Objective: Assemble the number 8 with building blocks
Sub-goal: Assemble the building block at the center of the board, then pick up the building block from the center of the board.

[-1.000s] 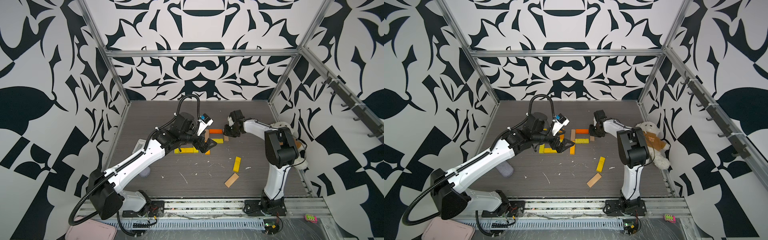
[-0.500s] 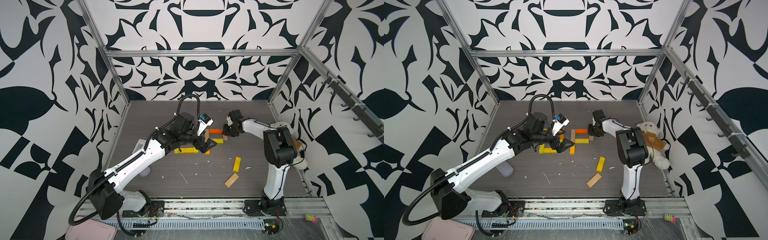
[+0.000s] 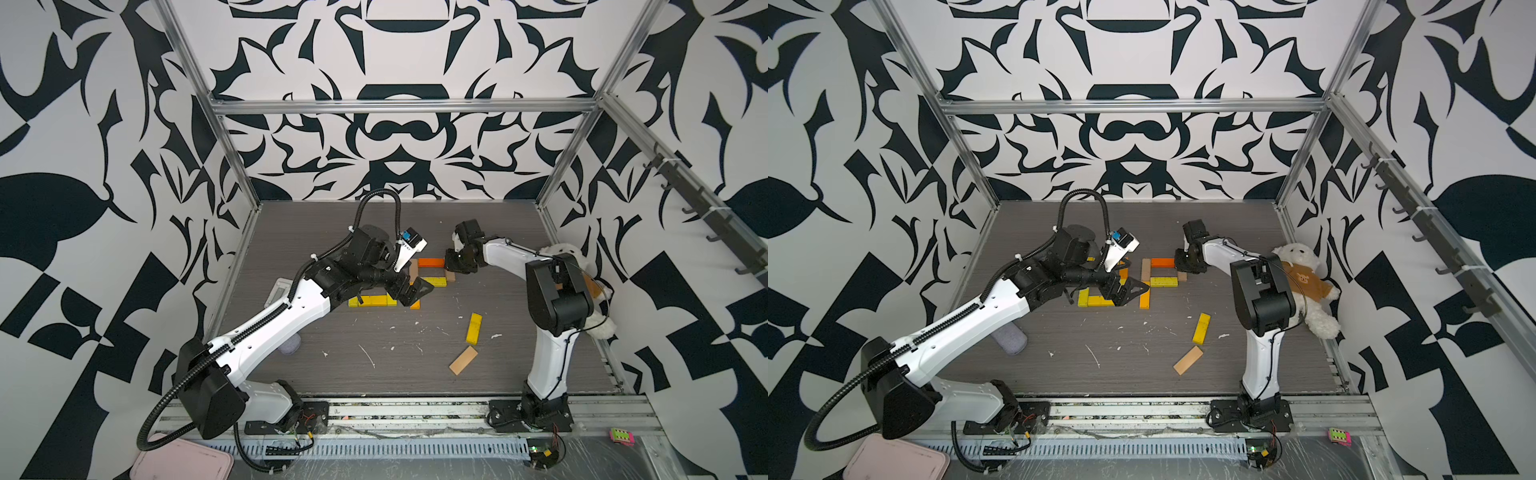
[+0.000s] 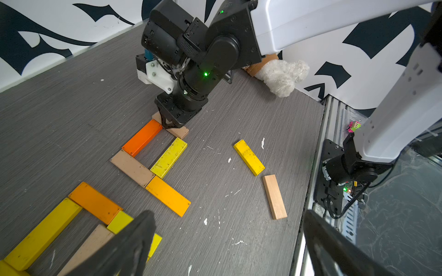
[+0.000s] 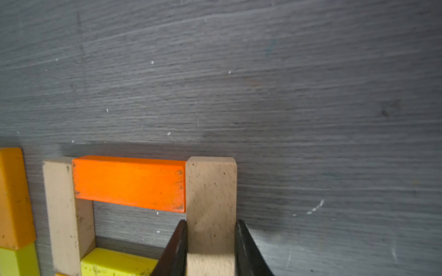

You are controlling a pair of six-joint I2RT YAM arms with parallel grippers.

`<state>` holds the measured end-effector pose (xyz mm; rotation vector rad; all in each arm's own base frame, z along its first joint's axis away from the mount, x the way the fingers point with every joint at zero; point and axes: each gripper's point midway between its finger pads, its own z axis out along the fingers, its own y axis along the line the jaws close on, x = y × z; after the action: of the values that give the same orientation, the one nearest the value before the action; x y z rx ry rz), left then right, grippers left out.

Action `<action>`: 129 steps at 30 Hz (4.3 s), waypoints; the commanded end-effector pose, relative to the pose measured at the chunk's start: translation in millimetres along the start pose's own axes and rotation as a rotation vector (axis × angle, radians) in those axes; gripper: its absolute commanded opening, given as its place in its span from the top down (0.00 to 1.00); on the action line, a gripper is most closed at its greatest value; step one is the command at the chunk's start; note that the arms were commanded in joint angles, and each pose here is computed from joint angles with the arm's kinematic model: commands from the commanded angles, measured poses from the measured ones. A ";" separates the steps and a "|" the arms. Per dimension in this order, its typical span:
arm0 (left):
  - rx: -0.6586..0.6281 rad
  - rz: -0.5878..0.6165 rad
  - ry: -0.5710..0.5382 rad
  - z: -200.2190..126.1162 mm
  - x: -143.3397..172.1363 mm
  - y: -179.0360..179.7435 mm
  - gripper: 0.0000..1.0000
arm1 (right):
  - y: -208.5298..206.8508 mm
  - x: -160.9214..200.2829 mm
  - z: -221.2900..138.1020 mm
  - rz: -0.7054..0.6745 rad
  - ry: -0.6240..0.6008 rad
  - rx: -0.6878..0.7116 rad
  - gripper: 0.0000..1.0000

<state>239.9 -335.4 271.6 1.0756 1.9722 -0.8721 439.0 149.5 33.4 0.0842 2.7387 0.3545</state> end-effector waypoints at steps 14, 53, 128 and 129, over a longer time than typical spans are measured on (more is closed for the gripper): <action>-0.001 0.017 0.014 0.7 0.3 -2.5 0.00 | -0.4 13.5 -5.5 -0.008 0.025 0.041 0.73; -0.010 0.037 0.021 0.6 1.5 -5.9 0.01 | 22.3 -1.0 -49.6 0.004 -0.062 -0.062 0.41; 0.309 0.138 0.021 -40.9 22.2 -81.8 0.01 | -41.1 186.1 -74.5 0.003 0.063 0.112 0.71; 0.308 0.141 0.019 -41.5 21.9 -81.8 0.01 | -40.1 183.7 -74.5 -0.010 0.065 0.114 0.72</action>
<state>156.4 -330.6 281.5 1.3644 1.8335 -1.0957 228.3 108.8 19.9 0.1618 2.8427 0.2102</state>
